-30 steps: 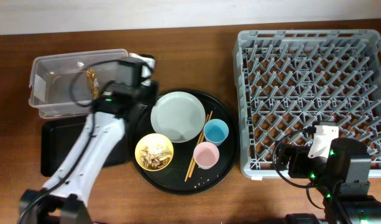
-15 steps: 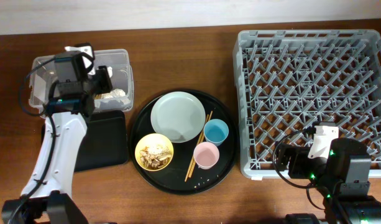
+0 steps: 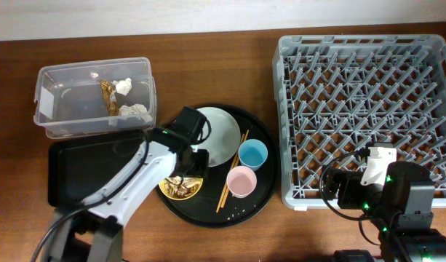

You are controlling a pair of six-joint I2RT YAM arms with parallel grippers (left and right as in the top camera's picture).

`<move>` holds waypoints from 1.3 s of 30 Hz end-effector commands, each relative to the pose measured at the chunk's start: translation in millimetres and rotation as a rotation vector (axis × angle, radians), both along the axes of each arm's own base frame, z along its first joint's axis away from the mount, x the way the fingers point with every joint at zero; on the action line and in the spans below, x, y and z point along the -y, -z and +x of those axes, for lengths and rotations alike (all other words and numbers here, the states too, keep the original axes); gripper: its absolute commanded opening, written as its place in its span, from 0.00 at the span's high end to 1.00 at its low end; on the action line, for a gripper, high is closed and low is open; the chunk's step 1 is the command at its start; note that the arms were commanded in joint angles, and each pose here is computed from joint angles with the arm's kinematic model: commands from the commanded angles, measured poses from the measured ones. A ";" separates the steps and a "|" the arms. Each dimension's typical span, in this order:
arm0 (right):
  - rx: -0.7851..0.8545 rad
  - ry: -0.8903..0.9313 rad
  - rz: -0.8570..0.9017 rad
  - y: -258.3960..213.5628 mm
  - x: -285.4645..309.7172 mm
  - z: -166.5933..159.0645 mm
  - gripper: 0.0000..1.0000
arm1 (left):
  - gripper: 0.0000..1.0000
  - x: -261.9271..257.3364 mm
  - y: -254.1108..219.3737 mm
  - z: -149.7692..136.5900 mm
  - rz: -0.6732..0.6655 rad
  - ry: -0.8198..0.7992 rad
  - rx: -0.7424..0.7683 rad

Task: Sort waste into correct bins and load items into the dishwasher rack
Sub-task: 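Grasp the yellow bowl of scraps with the left gripper, then tip the yellow bowl over the black tray to empty the scraps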

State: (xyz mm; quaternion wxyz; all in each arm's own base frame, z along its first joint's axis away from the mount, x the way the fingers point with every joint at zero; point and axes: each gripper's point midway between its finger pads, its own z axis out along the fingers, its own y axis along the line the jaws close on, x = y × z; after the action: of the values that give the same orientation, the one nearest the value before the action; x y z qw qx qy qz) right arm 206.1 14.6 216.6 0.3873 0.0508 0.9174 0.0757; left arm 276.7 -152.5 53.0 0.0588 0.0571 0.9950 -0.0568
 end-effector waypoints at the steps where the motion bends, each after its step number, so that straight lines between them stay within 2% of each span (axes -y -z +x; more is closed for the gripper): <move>1: 0.019 0.000 0.001 -7.3 -0.6 0.3 0.01 | 0.44 9.0 19.4 -5.7 0.009 -0.003 -0.044; 2: 0.017 0.000 0.001 -7.1 -0.6 0.1 0.01 | 0.51 9.6 23.5 -5.7 0.014 -0.002 -0.052; 4: 0.017 0.000 0.001 -7.1 -0.6 0.1 0.01 | 0.60 9.1 30.3 -6.6 0.023 -0.002 -0.068; 5: 0.017 0.000 0.001 -7.0 -0.6 0.1 0.01 | 0.73 9.3 30.2 -6.3 0.022 -0.002 -0.067; 8: 0.017 0.000 0.001 -7.0 -0.5 0.1 0.01 | 0.90 10.5 30.0 -4.0 0.017 -0.002 -0.058; 11: 0.017 0.000 0.001 -7.0 -0.6 0.1 0.01 | 0.97 10.4 30.0 -4.2 0.017 -0.002 -0.059; 20: 0.017 0.000 0.001 -6.9 -0.5 0.0 0.01 | 1.00 11.0 24.6 -2.8 0.011 -0.001 -0.046; 24: 0.017 0.000 0.001 -6.9 -0.6 0.0 0.01 | 1.00 19.1 -35.7 13.8 -0.072 0.049 0.131; 28: 0.017 0.000 0.001 -6.9 -0.6 0.0 0.01 | 1.00 -11.4 -89.2 29.3 -0.143 0.050 0.269; 33: 0.017 0.000 0.001 -6.9 -0.6 0.0 0.01 | 1.00 -74.4 -103.4 46.7 -0.412 -0.031 0.269; 37: 0.016 0.000 0.001 -6.9 -0.5 -0.1 0.01 | 1.00 -106.8 -87.5 44.6 -0.629 -0.090 0.249; 39: 0.015 0.000 0.001 -6.7 -0.6 -0.3 0.01 | 1.00 -121.9 -79.5 44.3 -0.789 -0.151 0.243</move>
State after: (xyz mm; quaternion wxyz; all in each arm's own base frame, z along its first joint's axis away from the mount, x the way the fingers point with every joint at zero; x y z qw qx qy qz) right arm 205.1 14.6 215.7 0.3848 0.0512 0.9184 0.0757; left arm 322.8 -30.2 130.5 0.1852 -0.0394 0.9284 -0.3198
